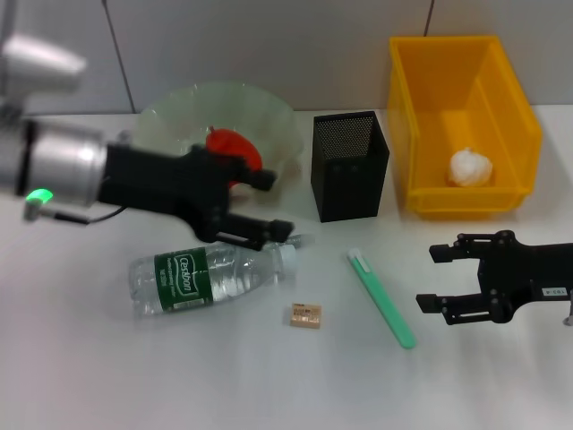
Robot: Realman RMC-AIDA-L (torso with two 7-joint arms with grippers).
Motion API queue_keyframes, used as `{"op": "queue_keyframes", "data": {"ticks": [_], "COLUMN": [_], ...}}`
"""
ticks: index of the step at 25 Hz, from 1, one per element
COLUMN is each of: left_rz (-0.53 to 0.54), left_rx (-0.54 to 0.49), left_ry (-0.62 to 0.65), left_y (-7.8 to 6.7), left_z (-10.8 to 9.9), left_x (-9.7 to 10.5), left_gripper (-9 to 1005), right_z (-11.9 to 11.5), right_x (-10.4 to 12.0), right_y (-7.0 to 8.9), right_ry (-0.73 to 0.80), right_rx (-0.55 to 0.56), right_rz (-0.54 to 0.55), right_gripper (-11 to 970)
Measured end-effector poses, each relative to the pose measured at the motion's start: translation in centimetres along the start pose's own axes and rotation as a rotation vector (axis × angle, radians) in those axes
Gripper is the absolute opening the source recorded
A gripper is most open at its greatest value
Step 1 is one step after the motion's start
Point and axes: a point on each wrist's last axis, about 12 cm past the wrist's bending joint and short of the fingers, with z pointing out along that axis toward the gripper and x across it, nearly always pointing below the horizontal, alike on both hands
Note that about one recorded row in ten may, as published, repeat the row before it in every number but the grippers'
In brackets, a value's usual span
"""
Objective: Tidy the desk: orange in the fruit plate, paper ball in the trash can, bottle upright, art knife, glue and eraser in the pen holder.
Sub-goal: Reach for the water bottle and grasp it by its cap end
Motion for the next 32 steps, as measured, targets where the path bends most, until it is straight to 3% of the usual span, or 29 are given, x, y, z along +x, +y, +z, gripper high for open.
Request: {"op": "queue_keyframes", "data": {"ticks": [3,6,8,12,14,17,32], "left_rz": [0.059,0.079,0.126,0.166,0.185,0.170,0.169], "left_rx": [0.002,-0.011,-0.054,-0.105,-0.140,-0.150,-0.171], "left_ry": [0.156,0.229,0.352,0.445,0.553,0.586,0.634], "left_y": [0.6,1.0,1.3,1.4,1.3,1.2,1.2], "left_z": [2.2,3.2,5.4,6.9,9.1,10.2,11.4], "left_x": [-3.1,-3.9,-4.7,-4.7,-3.9,-3.1,-1.0], "left_gripper": [765,765,765,765,765,766,756], "right_z": [-0.1,-0.2,-0.2,-0.3,-0.3,-0.3,-0.1], "right_x": [0.0,-0.1,0.0,0.1,0.1,0.0,-0.3], "right_y": [-0.1,-0.1,-0.1,-0.1,0.0,0.0,-0.1], "right_ry": [0.001,0.001,0.001,0.000,-0.001,-0.005,-0.008], "right_rx": [0.003,0.004,0.005,0.010,0.011,0.010,0.010], "right_rz": [0.010,0.023,0.031,0.043,0.049,0.052,0.047], "right_gripper": [785,785,785,785,785,785,784]}}
